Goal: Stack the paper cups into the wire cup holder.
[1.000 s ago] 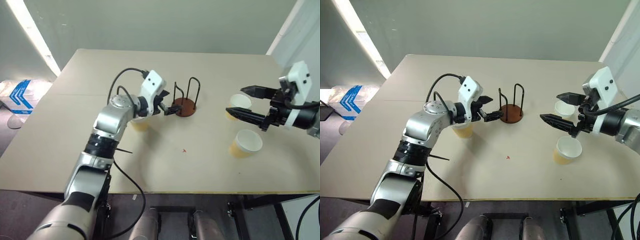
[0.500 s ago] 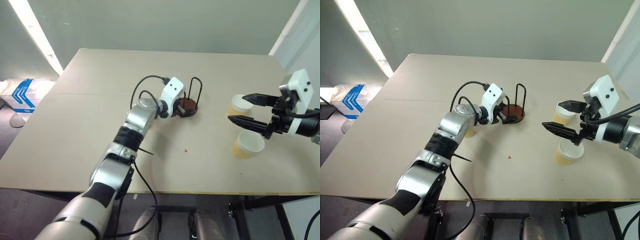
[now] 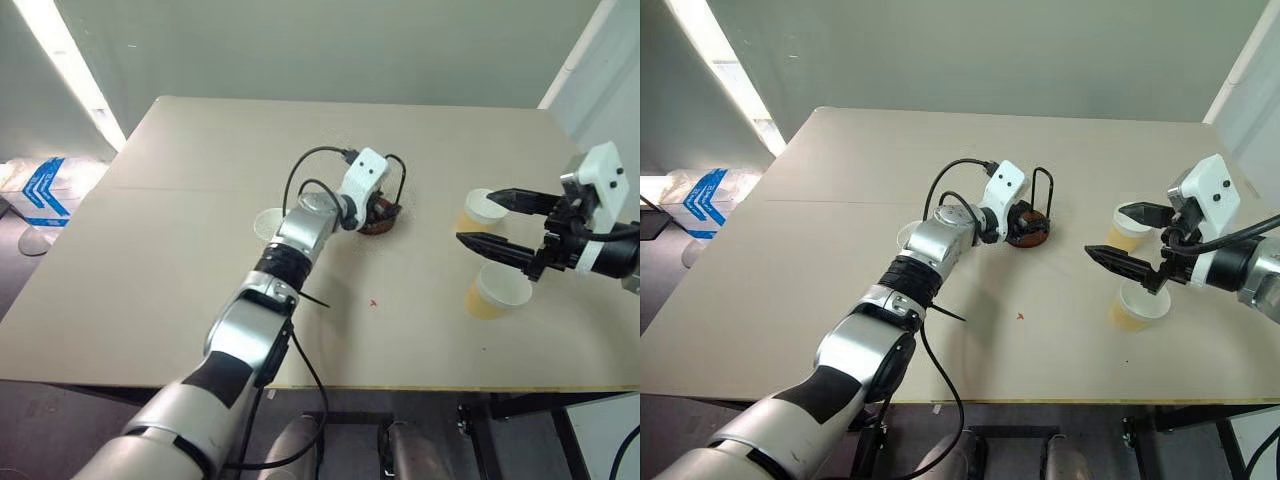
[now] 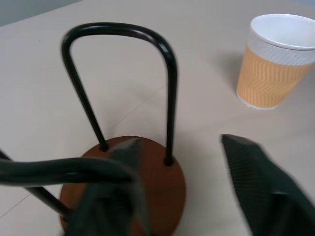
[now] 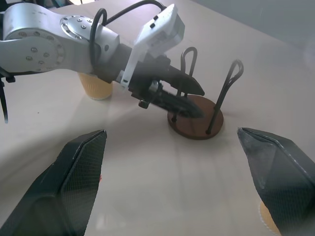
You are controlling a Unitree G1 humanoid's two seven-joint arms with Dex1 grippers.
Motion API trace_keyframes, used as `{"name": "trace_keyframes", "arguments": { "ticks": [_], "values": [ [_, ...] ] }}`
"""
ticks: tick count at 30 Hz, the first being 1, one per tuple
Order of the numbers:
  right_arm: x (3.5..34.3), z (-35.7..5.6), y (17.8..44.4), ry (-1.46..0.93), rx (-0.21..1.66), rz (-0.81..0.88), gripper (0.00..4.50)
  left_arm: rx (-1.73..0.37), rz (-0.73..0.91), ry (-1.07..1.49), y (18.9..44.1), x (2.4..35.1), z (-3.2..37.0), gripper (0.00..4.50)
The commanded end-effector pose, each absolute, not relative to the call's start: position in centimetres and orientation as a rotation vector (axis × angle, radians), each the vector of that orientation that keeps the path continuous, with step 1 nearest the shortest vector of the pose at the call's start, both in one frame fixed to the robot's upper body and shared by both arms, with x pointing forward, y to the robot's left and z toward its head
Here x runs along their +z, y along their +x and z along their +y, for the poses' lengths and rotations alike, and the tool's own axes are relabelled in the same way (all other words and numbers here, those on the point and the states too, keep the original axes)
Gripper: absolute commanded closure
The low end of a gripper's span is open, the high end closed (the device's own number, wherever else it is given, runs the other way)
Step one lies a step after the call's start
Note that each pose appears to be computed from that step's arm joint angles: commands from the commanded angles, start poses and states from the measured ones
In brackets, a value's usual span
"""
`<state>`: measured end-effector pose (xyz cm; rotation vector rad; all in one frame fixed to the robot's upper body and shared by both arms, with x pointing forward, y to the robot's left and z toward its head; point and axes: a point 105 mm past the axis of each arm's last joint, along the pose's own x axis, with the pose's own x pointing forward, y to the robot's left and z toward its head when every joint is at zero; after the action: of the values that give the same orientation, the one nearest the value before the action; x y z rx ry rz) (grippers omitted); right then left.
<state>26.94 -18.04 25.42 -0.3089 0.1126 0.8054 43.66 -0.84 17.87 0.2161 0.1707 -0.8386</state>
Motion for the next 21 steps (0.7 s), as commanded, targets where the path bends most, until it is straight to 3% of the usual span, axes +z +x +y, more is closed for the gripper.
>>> {"name": "trace_keyframes", "arguments": {
  "ticks": [1, 3, 5, 10, 14, 21],
  "values": [
    [26.9, -18.3, 26.7, -0.336, 0.781, 0.045, 0.00, -0.863, 0.078, 0.224, 43.6, 20.7, -1.2, 3.19],
    [26.9, -18.4, 26.8, -0.336, 0.775, 0.044, 0.00, -0.864, 0.075, 0.223, 43.6, 20.8, -0.9, 3.98],
    [26.9, -18.5, 26.8, -0.336, 0.771, 0.042, 0.00, -0.871, 0.069, 0.226, 43.5, 20.9, -0.7, 4.46],
    [27.1, -18.8, 26.6, -0.343, 0.762, 0.036, 0.00, -0.979, 0.042, 0.235, 42.1, 21.2, -0.4, 4.46],
    [27.6, -19.6, 25.6, -0.366, 0.755, 0.057, 0.00, -1.262, -0.030, 0.327, 37.9, 21.5, -1.3, 4.46],
    [27.2, -19.7, 22.3, -0.399, 0.801, 0.144, 0.00, -1.598, 0.014, 0.464, 31.9, 20.0, -0.8, 4.46]
  ]
}}
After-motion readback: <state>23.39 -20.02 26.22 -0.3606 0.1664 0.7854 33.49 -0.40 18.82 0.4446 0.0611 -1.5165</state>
